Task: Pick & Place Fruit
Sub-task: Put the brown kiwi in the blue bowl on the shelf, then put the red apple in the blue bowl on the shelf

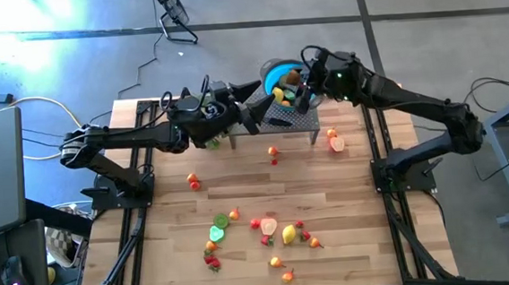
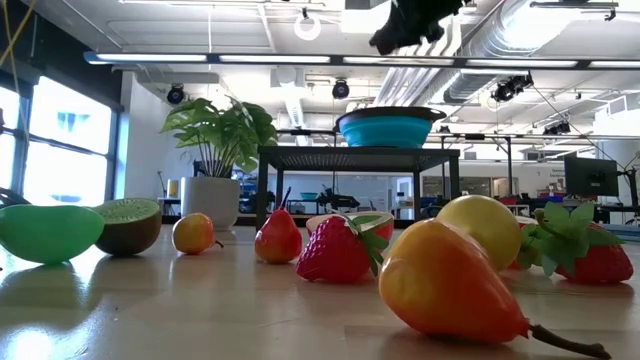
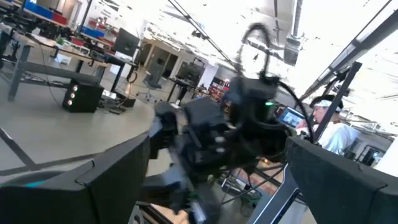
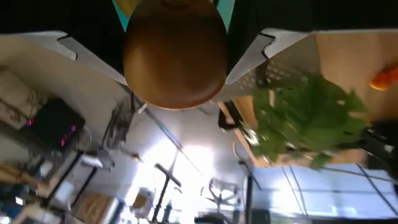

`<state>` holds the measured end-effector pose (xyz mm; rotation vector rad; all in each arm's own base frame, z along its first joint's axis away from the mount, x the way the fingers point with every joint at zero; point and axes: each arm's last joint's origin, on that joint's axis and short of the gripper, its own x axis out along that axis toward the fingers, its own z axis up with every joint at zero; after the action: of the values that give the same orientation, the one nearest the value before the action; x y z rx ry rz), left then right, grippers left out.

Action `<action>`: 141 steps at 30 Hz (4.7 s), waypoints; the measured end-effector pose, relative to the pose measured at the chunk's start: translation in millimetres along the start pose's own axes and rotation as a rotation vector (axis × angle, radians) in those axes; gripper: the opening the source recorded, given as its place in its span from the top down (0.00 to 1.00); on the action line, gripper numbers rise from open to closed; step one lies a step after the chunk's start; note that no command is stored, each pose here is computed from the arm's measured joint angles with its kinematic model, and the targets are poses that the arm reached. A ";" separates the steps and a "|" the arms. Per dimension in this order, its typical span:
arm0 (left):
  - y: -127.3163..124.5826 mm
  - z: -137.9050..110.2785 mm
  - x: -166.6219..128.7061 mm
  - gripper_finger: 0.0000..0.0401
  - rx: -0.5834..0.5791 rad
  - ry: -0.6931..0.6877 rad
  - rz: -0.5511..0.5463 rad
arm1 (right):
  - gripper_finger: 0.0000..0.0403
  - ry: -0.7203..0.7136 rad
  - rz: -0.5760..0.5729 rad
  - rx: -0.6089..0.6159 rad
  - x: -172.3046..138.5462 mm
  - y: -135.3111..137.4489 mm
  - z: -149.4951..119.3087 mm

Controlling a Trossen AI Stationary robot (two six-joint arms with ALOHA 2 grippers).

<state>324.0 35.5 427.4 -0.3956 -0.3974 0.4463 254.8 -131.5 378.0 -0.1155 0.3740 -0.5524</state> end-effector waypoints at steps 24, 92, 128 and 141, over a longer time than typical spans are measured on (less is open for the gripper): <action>1.9 -5.1 -0.2 0.09 -0.025 0.050 0.019 | 0.45 0.357 -0.085 0.057 88.4 -30.9 -71.9; -16.0 -27.5 -19.4 0.40 0.213 0.267 -0.010 | 0.76 -0.007 0.405 0.086 -105.8 -15.6 -3.2; 28.3 -26.7 -90.9 0.99 0.219 0.313 0.016 | 0.76 0.311 0.483 0.147 -121.3 4.1 -29.5; 30.6 -27.2 -94.1 0.99 0.258 0.335 0.024 | 0.76 0.605 0.261 0.466 -129.2 2.3 -49.1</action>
<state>247.9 7.8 364.3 -0.2184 -0.0082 0.4388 135.9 -61.2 372.9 0.5555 0.8233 -0.3940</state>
